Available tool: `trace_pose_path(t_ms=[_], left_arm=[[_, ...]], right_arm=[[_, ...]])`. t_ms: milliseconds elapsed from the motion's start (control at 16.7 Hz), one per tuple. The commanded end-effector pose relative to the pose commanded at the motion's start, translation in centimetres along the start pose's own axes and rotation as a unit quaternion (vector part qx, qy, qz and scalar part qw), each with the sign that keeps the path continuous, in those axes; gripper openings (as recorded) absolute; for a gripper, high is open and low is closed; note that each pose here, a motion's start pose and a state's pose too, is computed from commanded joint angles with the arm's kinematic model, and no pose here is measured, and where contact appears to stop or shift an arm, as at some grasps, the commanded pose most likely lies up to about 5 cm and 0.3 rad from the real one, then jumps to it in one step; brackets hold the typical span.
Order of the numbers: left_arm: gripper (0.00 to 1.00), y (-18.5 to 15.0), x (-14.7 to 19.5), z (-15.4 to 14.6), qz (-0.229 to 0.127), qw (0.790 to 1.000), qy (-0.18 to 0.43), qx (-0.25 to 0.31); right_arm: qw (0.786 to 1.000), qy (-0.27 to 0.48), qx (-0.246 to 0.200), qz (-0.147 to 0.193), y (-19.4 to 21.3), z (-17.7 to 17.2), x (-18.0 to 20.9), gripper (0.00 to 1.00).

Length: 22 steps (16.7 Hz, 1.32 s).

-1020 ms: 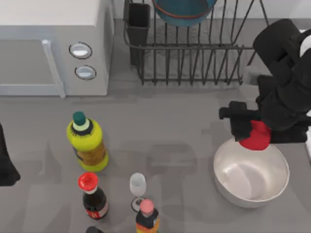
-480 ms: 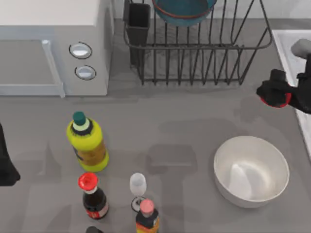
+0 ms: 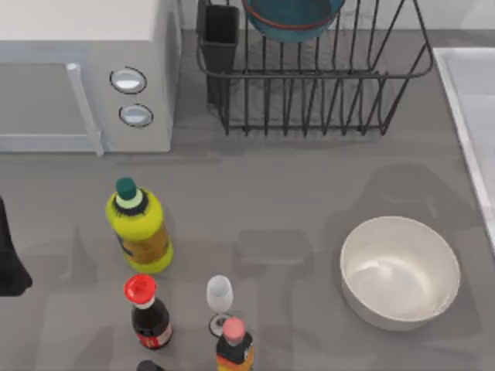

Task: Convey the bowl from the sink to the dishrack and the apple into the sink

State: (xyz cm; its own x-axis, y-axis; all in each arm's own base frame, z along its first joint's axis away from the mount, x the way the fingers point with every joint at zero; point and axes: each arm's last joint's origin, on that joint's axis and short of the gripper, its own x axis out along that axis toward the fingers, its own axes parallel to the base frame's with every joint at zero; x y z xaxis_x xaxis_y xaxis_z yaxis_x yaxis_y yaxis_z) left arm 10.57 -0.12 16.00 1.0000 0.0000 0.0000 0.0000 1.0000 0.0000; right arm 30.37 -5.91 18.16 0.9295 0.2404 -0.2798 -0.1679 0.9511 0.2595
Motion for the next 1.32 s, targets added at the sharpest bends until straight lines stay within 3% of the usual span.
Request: trace_pose_path(t_ms=[240,540,1020,1320], left_arm=[[1.0,0.0,0.0,0.0,0.0,1.0,0.0,0.0],[1.0,0.0,0.0,0.0,0.0,1.0,0.0,0.0],[1.0,0.0,0.0,0.0,0.0,1.0,0.0,0.0],[1.0,0.0,0.0,0.0,0.0,1.0,0.0,0.0]], right_arm=[[0.992,-0.096,-0.063,-0.053,-3.5,1.6,-3.2,0.0],[0.977,-0.151,-0.11,-0.104,-5.9,2.7,-5.7,0.0],[0.975,-0.155,-0.113,-0.109,-6.1,2.8,-5.9,0.0],[0.977,-0.15,-0.11,-0.106,-7.7,0.1,-4.2,0.0]])
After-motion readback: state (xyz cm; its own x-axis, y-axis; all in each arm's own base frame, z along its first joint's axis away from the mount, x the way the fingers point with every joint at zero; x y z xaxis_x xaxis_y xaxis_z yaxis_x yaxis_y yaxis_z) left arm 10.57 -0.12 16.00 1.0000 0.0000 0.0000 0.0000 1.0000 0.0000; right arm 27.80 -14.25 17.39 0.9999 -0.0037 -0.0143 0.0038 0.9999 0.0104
